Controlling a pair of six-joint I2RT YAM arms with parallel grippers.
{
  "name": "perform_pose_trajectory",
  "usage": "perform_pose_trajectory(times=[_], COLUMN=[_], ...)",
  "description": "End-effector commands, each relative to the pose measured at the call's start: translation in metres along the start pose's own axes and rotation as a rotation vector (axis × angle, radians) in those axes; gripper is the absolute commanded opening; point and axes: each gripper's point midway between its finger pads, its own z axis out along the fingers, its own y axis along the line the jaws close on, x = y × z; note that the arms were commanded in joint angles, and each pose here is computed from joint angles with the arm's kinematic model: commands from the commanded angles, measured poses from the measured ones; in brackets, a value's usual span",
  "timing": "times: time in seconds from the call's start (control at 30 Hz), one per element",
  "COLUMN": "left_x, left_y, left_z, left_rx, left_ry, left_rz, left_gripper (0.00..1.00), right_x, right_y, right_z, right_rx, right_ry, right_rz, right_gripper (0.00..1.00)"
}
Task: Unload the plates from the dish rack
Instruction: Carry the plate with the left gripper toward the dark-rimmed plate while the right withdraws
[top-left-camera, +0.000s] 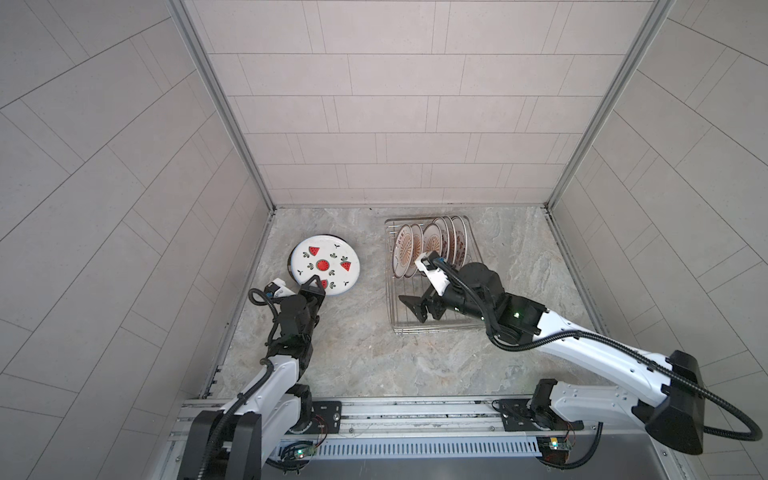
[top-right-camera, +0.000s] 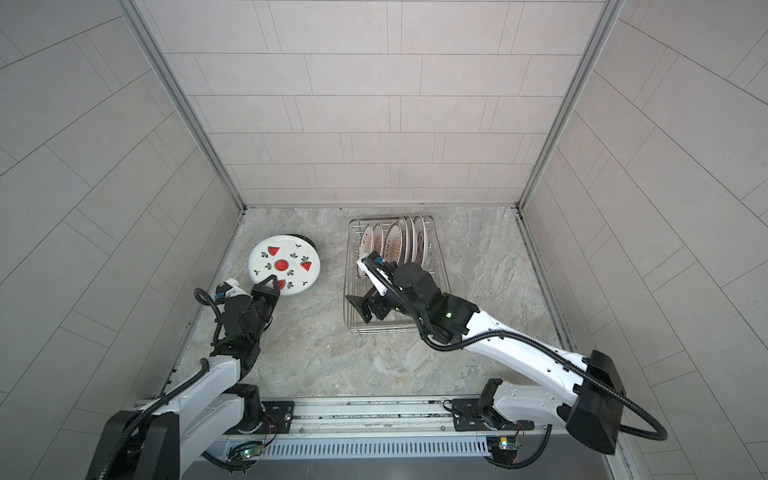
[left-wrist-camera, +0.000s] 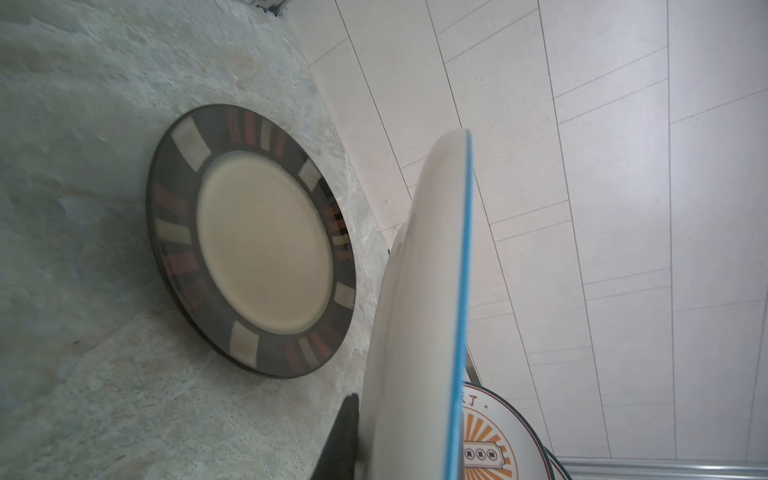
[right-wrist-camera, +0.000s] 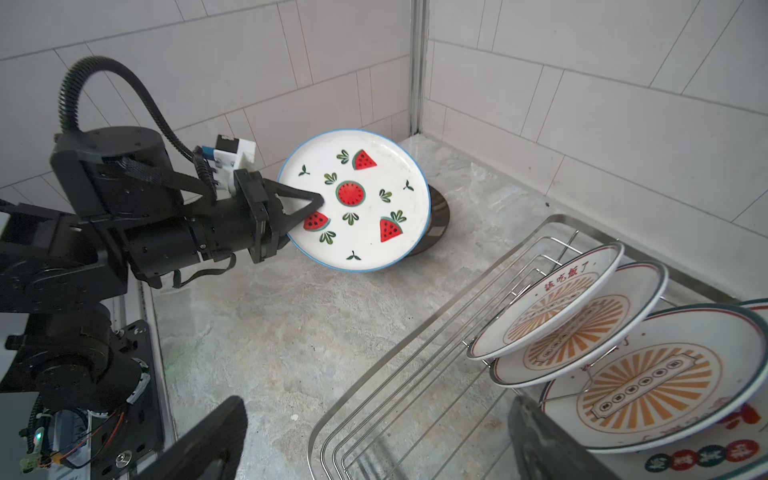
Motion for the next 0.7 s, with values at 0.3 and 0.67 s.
perform_pose_trajectory(times=[0.3, 0.67], left_x=[-0.034, -0.045], left_y=[-0.019, -0.009], left_z=[0.032, 0.043], left_rx=[0.087, 0.042], left_ry=[-0.123, -0.196], left_rz=[-0.08, -0.06], left_gripper=[0.0, 0.0], right_x=[-0.004, 0.005], right_y=[0.003, 0.009], right_z=[0.036, 0.047], right_rx=[0.096, 0.06], right_ry=[0.0, 0.052], right_rz=[-0.121, -0.146], right_gripper=[1.0, 1.0])
